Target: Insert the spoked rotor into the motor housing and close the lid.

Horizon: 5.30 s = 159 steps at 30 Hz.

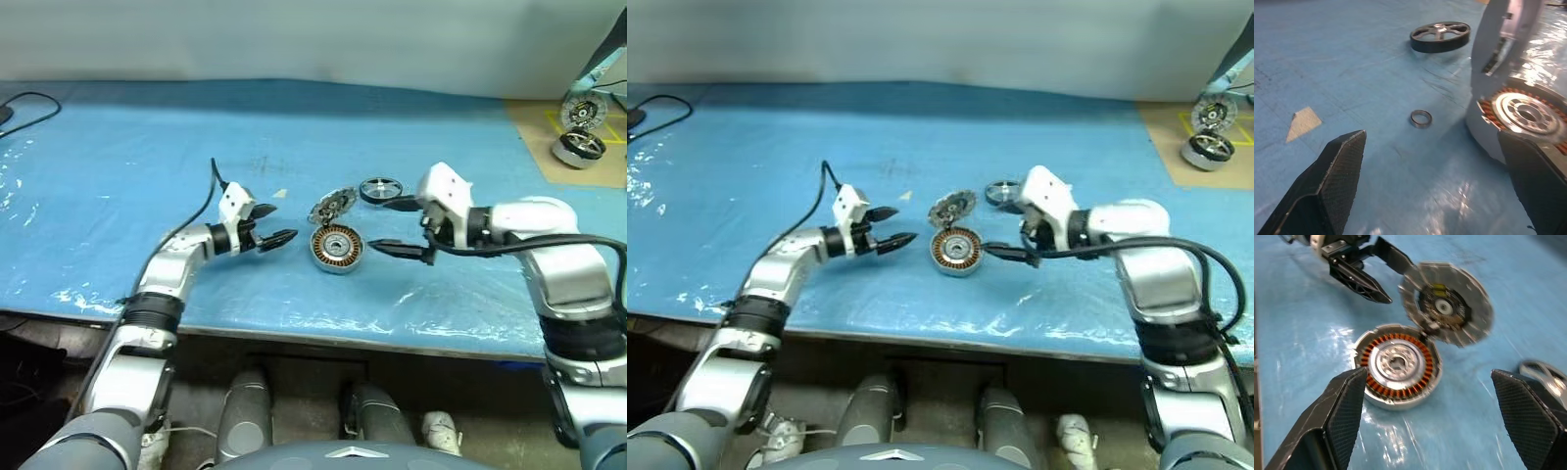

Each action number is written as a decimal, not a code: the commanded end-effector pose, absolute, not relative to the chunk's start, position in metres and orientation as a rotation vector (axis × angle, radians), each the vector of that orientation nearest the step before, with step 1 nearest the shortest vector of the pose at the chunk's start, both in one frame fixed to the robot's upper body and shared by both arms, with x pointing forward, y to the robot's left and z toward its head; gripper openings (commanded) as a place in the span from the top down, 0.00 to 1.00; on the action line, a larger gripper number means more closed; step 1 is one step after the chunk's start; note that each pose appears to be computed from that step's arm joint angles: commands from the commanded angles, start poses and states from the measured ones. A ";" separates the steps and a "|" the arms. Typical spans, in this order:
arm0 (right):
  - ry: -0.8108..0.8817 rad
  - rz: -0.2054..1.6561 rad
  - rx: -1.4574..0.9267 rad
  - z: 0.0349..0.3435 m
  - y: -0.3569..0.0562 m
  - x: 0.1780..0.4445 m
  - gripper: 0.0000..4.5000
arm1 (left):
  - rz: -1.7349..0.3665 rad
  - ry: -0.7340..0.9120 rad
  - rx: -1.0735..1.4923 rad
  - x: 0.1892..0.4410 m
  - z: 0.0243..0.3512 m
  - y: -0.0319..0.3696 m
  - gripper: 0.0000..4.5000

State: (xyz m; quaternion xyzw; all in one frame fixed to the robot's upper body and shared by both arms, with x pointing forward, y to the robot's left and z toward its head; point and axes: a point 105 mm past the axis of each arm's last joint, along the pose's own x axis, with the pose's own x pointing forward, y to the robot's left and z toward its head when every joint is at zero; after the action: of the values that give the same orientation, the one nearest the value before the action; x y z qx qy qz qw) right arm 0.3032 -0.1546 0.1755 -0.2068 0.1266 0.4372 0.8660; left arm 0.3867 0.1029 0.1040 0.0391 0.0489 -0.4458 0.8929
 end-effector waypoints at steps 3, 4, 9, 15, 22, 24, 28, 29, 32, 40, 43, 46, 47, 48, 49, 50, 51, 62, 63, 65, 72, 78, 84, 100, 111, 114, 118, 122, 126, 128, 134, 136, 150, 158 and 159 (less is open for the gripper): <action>0.252 0.770 -0.411 0.165 -0.161 0.289 0.05 | -0.854 0.098 0.077 0.413 0.105 0.077 0.00; 0.259 0.752 -0.417 0.162 -0.163 0.288 0.05 | -0.841 0.115 0.096 0.418 0.102 0.074 0.00; 0.265 0.672 -0.411 0.159 -0.172 0.288 0.05 | -0.834 0.148 0.152 0.428 0.099 0.055 0.00; 0.280 0.613 -0.387 0.155 -0.177 0.283 0.05 | -0.814 0.219 0.227 0.429 0.085 0.040 0.00; 0.296 0.591 -0.383 0.149 -0.177 0.280 0.05 | -0.767 0.324 0.275 0.424 0.057 0.060 0.00; 0.300 0.585 -0.385 0.148 -0.177 0.282 0.05 | -0.777 0.342 0.278 0.421 0.051 0.063 0.00; 0.304 0.598 -0.392 0.147 -0.175 0.284 0.05 | -0.792 0.363 0.270 0.416 0.043 0.068 0.00; 0.305 0.599 -0.392 0.146 -0.175 0.285 0.05 | -0.795 0.367 0.270 0.414 0.042 0.070 0.00; 0.310 0.601 -0.395 0.145 -0.175 0.289 0.04 | -0.805 0.374 0.277 0.411 0.037 0.071 0.04; 0.315 0.611 -0.407 0.145 -0.174 0.297 0.04 | -0.823 0.379 0.277 0.407 0.034 0.070 0.59; 0.312 0.612 -0.409 0.146 -0.174 0.299 0.04 | -0.815 0.390 0.291 0.407 0.031 0.074 0.73; 0.311 0.610 -0.409 0.146 -0.174 0.300 0.04 | -0.844 0.389 0.269 0.403 0.031 0.076 0.80; 0.311 0.612 -0.409 0.146 -0.173 0.300 0.04 | -0.847 0.391 0.268 0.403 0.030 0.077 0.84; 0.307 0.621 -0.407 0.146 -0.171 0.299 0.04 | -0.846 0.386 0.269 0.403 0.031 0.079 0.85; 0.303 0.627 -0.406 0.147 -0.169 0.298 0.04 | -0.847 0.378 0.268 0.403 0.032 0.080 0.85; 0.299 0.631 -0.405 0.147 -0.168 0.297 0.04 | -0.844 0.363 0.265 0.404 0.035 0.081 0.85; 0.295 0.632 -0.404 0.148 -0.168 0.297 0.04 | -0.856 0.344 0.246 0.404 0.039 0.081 0.85; 0.279 0.633 -0.389 0.148 -0.170 0.297 0.04 | -1.088 0.107 0.113 0.382 0.099 0.117 0.85; 0.280 0.634 -0.386 0.147 -0.170 0.298 0.04 | -1.119 0.103 0.120 0.377 0.106 0.122 0.85; 0.281 0.636 -0.383 0.146 -0.169 0.299 0.04 | -1.163 0.100 0.128 0.368 0.114 0.125 0.85; 0.283 0.659 -0.382 0.146 -0.165 0.300 0.04 | -1.343 0.036 0.164 0.335 0.146 0.110 0.85; 0.292 0.660 -0.380 0.147 -0.172 0.298 0.04 | -1.453 0.004 0.211 0.318 0.145 0.068 0.85; 0.295 0.669 -0.383 0.149 -0.173 0.293 0.04 | -1.391 0.067 0.285 0.336 0.120 0.036 0.85; 0.288 0.634 -0.367 0.145 -0.173 0.281 0.04 | -1.407 0.051 0.375 0.345 0.117 0.020 0.85; 0.260 0.856 -0.271 0.145 -0.145 0.256 0.04 | -1.390 0.059 0.397 0.348 0.115 0.024 0.85; 0.269 0.884 -0.279 0.142 -0.141 0.254 0.04 | -1.380 0.059 0.414 0.350 0.114 0.024 0.85; 0.271 0.888 -0.297 0.142 -0.138 0.256 0.04 | -1.364 0.056 0.426 0.353 0.114 0.024 0.85; 0.267 0.874 -0.306 0.145 -0.138 0.260 0.04 | -1.353 0.044 0.459 0.355 0.113 0.022 0.85; 0.269 0.857 -0.308 0.147 -0.138 0.262 0.04 | -1.332 0.014 0.438 0.359 0.116 0.016 0.85; 0.276 0.846 -0.313 0.145 -0.139 0.262 0.04 | -1.345 0.012 0.439 0.357 0.115 0.014 0.85; 0.286 0.821 -0.316 0.141 -0.145 0.263 0.04 | -1.370 0.019 0.445 0.353 0.111 0.013 0.85; 0.292 0.813 -0.320 0.139 -0.148 0.263 0.04 | -1.376 0.024 0.453 0.352 0.109 0.014 0.85; 0.300 0.775 -0.338 0.124 -0.159 0.271 0.04 | -1.371 0.072 0.441 0.352 0.101 0.018 0.85; 0.300 0.764 -0.348 0.123 -0.161 0.272 0.04 | -1.348 0.094 0.467 0.356 0.096 0.019 0.85; 0.300 0.761 -0.350 0.123 -0.162 0.273 0.04 | -1.371 0.105 0.450 0.353 0.095 0.020 0.85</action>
State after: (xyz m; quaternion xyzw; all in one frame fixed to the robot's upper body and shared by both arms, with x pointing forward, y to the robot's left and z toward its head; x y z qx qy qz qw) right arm 0.2728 -0.1635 0.1175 -0.1596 0.1586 0.3646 0.9036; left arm 0.3540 0.0184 0.0972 0.2029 0.0390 -0.6216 0.7556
